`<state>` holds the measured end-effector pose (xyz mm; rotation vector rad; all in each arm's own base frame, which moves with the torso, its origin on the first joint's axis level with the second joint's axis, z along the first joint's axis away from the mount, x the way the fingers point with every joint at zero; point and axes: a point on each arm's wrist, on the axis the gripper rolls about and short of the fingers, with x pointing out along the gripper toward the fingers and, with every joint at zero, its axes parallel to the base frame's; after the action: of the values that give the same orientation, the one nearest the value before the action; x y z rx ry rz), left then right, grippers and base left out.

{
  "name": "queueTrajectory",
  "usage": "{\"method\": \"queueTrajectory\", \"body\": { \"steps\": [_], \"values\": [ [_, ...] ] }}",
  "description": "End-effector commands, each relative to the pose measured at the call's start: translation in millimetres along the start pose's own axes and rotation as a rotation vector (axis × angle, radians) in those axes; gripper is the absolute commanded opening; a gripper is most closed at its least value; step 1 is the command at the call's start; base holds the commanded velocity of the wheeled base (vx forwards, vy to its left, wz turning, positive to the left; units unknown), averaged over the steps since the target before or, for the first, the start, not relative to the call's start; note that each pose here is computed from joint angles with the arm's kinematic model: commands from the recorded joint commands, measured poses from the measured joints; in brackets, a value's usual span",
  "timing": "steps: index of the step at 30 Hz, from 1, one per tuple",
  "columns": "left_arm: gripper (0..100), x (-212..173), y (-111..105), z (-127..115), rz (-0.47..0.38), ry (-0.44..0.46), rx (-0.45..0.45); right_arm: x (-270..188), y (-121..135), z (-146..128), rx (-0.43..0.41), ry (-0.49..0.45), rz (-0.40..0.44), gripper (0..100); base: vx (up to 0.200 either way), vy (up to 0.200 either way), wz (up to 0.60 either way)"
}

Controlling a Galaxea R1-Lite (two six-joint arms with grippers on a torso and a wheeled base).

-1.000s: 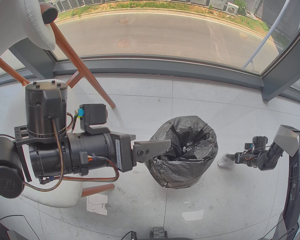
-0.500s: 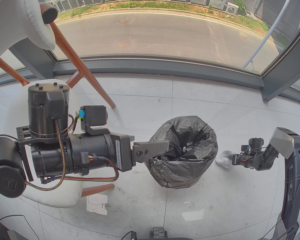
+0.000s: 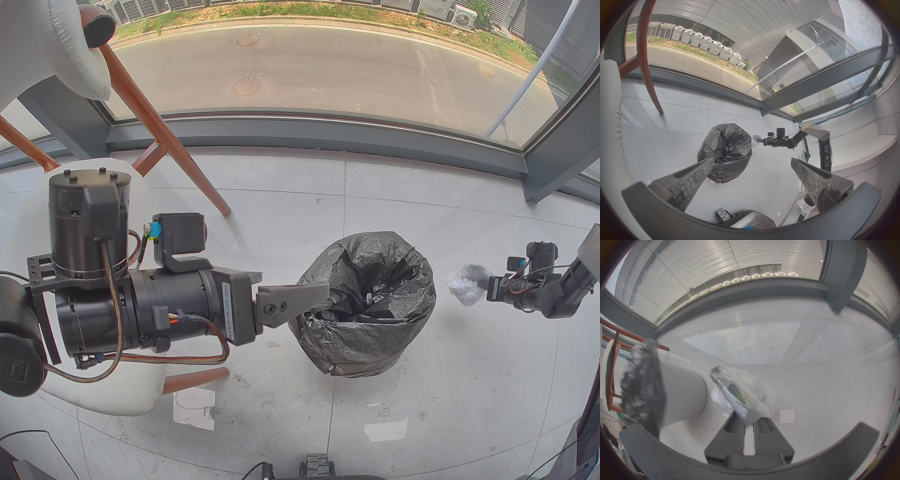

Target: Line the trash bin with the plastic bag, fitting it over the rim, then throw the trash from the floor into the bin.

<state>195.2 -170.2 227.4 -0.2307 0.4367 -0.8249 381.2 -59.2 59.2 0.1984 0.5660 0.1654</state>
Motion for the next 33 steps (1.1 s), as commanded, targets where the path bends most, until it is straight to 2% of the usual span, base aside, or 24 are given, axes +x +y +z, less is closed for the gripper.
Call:
{"method": "queueTrajectory", "body": {
  "steps": [1, 2, 5, 10, 18, 22, 23, 33],
  "values": [
    [100, -18, 6, -1, 0.027, -0.024, 0.022, -141, 66, 63, 0.043, -0.120, 0.131, 0, 0.000, 0.000, 0.00],
    [100, -18, 6, -1, 0.027, -0.024, 0.022, -141, 66, 63, 0.043, -0.120, 0.131, 0, 0.000, 0.000, 0.00],
    [100, -20, 9, 0, 0.040, -0.032, 0.051, -169, 88, 71, 0.044, -0.118, 0.176, 0, 0.000, 0.000, 0.00],
    [100, -21, 14, 0, 0.056, -0.033, 0.052, -190, 131, 66, 0.026, -0.083, 0.300, 0, 0.000, 0.000, 0.00],
    [100, -22, 16, 1, 0.064, -0.038, 0.050, -188, 176, 52, 0.014, 0.014, 0.449, 0, 0.000, 0.000, 0.00],
    [100, -23, 19, 2, 0.075, -0.043, 0.048, -187, 186, 47, -0.002, 0.039, 0.482, 0, 0.000, 0.000, 0.00],
    [100, -23, 20, 2, 0.081, -0.045, 0.046, -185, 196, 43, -0.021, 0.063, 0.515, 0, 0.000, 0.000, 0.00],
    [100, -23, 21, 2, 0.082, -0.044, 0.047, -167, 213, 32, -0.046, 0.135, 0.554, 0, 0.000, 0.000, 0.00]
  ]
}}
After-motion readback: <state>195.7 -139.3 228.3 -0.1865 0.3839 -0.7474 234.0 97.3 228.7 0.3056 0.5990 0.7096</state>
